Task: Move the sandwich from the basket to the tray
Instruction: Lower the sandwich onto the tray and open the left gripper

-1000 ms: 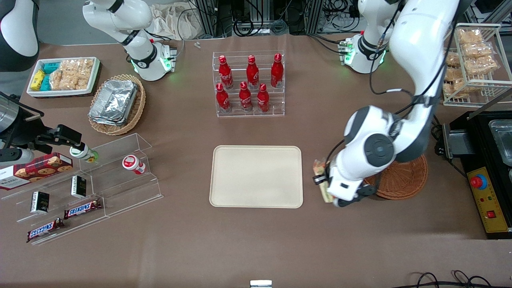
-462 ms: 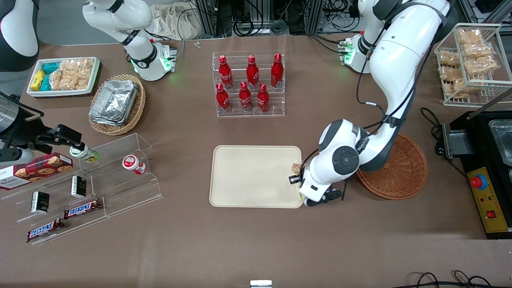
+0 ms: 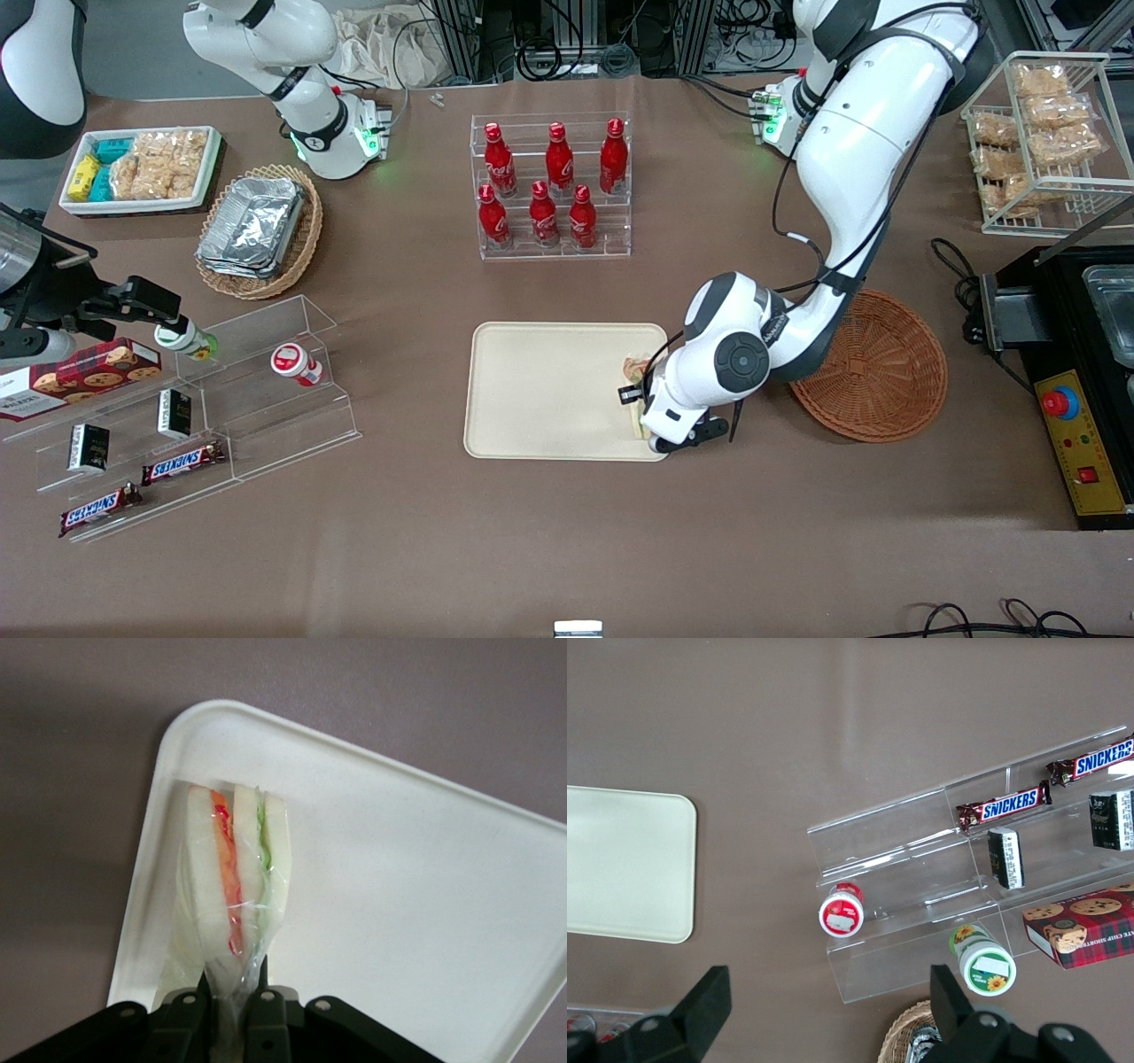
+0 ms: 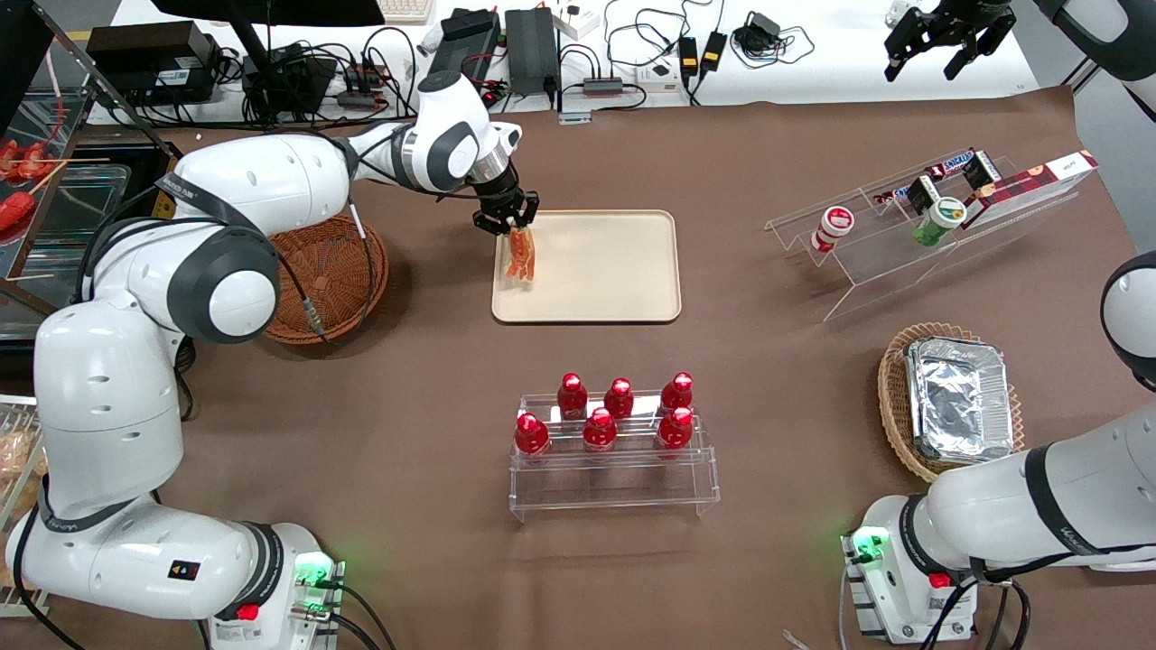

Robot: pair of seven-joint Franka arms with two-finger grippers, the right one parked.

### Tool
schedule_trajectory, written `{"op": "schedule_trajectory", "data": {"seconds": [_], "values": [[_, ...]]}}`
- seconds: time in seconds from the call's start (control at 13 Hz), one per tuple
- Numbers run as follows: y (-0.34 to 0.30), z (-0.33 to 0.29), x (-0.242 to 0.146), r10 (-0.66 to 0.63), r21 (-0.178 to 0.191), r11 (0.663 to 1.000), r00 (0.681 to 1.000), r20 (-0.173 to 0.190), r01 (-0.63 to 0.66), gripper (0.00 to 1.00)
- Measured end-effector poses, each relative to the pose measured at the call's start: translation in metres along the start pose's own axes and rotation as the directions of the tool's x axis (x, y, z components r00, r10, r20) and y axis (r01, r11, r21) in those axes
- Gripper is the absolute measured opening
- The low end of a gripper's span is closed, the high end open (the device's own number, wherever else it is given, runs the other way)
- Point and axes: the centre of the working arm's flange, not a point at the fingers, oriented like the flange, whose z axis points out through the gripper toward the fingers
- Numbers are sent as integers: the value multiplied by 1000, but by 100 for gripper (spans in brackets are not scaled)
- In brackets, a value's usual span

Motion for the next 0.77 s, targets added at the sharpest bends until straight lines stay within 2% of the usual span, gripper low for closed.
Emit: {"op": "schedule_trajectory", "data": {"seconds": [0.23,0.38,0.69,0.77], "values": [[-3,12,-1,65,8,998,998,18,-66,15],[-3,14,-2,70,9,998,997,20,-70,19],[1,-5,1,73,5,997,997,3,-73,59],[0,-25,3,72,17,997,997,-4,-72,70]]}}
